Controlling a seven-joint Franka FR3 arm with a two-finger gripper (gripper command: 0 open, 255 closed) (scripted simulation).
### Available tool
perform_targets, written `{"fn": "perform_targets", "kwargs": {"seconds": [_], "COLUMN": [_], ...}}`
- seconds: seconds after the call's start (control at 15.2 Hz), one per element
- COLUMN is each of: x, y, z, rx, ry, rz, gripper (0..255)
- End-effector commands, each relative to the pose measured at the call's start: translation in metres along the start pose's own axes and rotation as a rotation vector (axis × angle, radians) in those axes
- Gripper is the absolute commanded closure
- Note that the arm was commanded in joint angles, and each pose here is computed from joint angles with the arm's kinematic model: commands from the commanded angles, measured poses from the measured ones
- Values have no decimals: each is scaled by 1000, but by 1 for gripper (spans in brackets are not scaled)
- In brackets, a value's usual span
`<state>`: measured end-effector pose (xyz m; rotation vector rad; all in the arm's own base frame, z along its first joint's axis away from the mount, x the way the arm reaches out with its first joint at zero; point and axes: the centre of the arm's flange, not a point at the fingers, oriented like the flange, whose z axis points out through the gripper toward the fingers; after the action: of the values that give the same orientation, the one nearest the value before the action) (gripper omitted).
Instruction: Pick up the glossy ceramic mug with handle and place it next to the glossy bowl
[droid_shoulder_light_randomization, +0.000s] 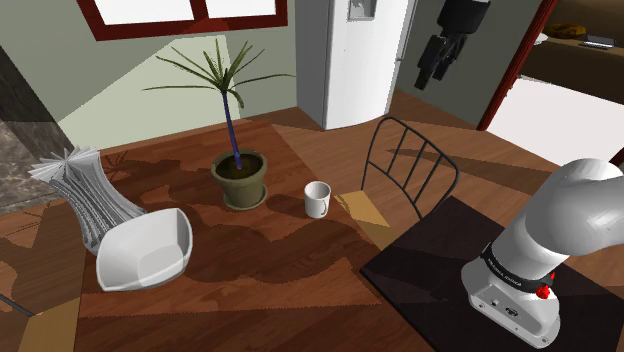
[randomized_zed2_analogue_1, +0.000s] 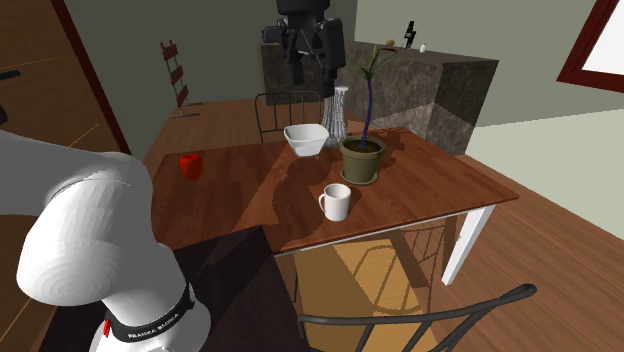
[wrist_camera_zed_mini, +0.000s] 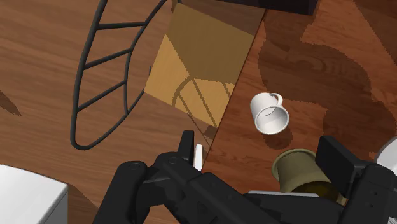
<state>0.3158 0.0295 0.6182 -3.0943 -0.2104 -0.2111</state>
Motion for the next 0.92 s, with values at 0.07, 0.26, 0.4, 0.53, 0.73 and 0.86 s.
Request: {"fn": "perform_targets", "kwargs": {"seconds": [0.07,0.26,0.4,0.53,0.73,0.86], "x": [6,23,34,45,61,71], "y": [-2,-10,-15,-20,-28,-33], "z": [12,48,71,95,131,156], "rx": [1,5,7,10,13,16], "ry": [-4,-15,-23,-31,-42,-50], "rz": [-2,-7,-11,-14,-19,-23], "gripper": [0,0,0,0,0,0]}}
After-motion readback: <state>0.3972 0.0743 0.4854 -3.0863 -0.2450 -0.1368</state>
